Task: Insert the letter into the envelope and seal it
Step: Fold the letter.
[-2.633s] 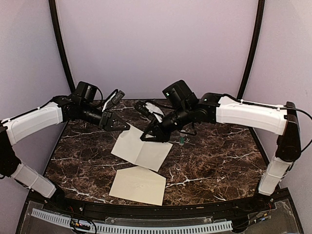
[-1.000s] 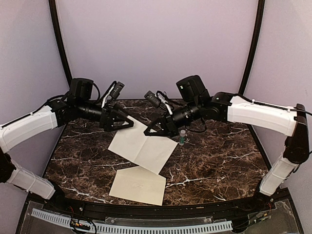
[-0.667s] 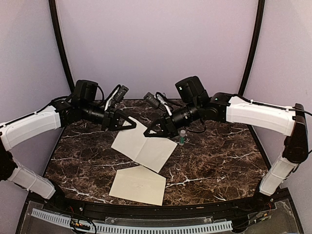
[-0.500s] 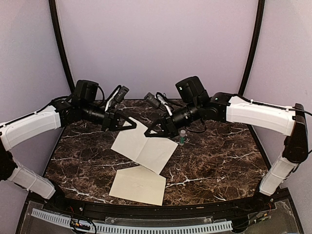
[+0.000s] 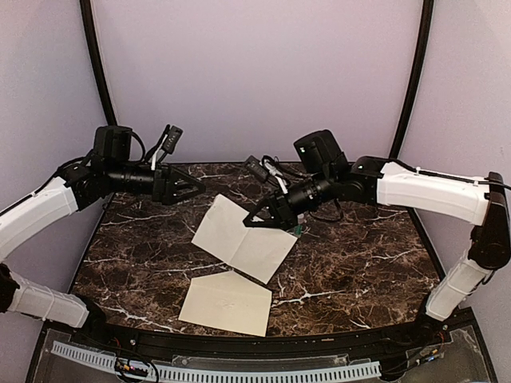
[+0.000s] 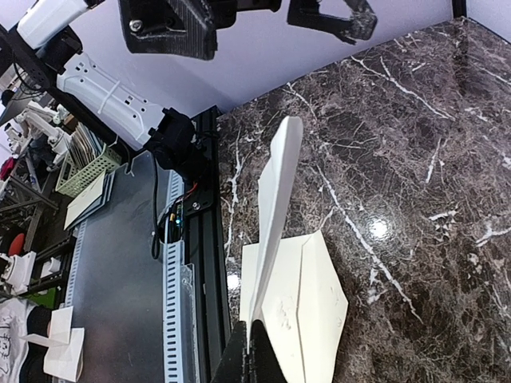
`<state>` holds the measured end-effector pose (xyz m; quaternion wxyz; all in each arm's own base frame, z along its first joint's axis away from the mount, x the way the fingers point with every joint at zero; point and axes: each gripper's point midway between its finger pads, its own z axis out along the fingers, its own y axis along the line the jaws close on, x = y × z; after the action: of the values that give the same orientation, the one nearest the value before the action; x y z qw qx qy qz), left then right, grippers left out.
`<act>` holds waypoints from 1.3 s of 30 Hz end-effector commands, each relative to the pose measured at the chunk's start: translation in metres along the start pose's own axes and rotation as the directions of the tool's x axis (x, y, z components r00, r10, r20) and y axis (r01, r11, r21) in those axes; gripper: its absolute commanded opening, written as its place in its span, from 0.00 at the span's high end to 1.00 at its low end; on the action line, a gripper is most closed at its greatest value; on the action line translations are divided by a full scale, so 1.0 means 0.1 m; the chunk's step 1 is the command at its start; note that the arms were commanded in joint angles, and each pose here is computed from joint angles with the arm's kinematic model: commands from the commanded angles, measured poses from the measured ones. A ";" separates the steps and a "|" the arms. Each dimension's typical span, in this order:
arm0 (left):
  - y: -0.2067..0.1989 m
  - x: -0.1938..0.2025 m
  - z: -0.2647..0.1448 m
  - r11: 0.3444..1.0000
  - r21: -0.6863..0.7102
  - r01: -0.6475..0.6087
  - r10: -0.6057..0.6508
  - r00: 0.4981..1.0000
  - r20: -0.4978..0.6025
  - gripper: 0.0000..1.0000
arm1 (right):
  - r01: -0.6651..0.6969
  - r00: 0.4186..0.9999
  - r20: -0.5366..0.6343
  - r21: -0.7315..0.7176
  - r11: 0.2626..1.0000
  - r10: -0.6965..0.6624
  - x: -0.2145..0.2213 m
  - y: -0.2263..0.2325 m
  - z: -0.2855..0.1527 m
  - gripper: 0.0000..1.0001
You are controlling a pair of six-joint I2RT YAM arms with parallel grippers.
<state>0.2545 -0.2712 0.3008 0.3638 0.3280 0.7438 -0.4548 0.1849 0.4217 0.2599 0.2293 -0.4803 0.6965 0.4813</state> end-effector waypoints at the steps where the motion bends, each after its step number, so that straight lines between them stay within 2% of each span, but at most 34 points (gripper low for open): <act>1: -0.02 0.15 -0.08 0.986 -0.006 0.164 -0.164 0.986 -0.001 0.17 | 0.047 0.995 0.089 0.050 0.998 -0.051 -0.21 0.00 -0.14 1.00; 5: -0.17 0.38 -0.10 0.964 0.078 0.255 -0.252 0.966 -0.049 0.45 | 0.057 0.994 0.094 0.052 0.997 -0.062 -0.24 -0.01 -0.12 1.00; 7: -0.25 0.43 -0.13 0.953 0.115 0.280 -0.275 0.960 -0.055 0.48 | 0.059 0.994 0.092 0.051 0.997 -0.064 -0.24 -0.02 -0.11 1.00; 10: -0.33 0.55 -0.14 0.933 0.161 0.321 -0.310 0.946 -0.091 0.48 | 0.063 0.994 0.090 0.047 0.997 -0.067 -0.26 -0.03 -0.09 1.00; 21: -0.25 0.71 -0.09 0.928 0.138 0.345 -0.328 0.936 -0.131 0.47 | 0.058 0.995 0.083 0.014 0.998 -0.059 -0.26 0.00 -0.05 1.00; 34: -0.22 0.72 0.01 0.939 0.143 0.314 -0.294 0.945 -0.142 0.47 | 0.057 0.995 0.078 -0.010 0.998 -0.056 -0.26 0.02 -0.03 1.00; 39: -0.12 0.72 0.04 0.955 0.088 0.282 -0.270 0.955 -0.124 0.48 | 0.054 0.996 0.071 -0.019 0.998 -0.052 -0.25 0.03 -0.02 1.00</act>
<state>0.2025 -0.2675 0.2425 0.2097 0.2504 0.7791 -0.5352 0.1901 0.4267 0.2687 0.2499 -0.4810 0.6845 0.4875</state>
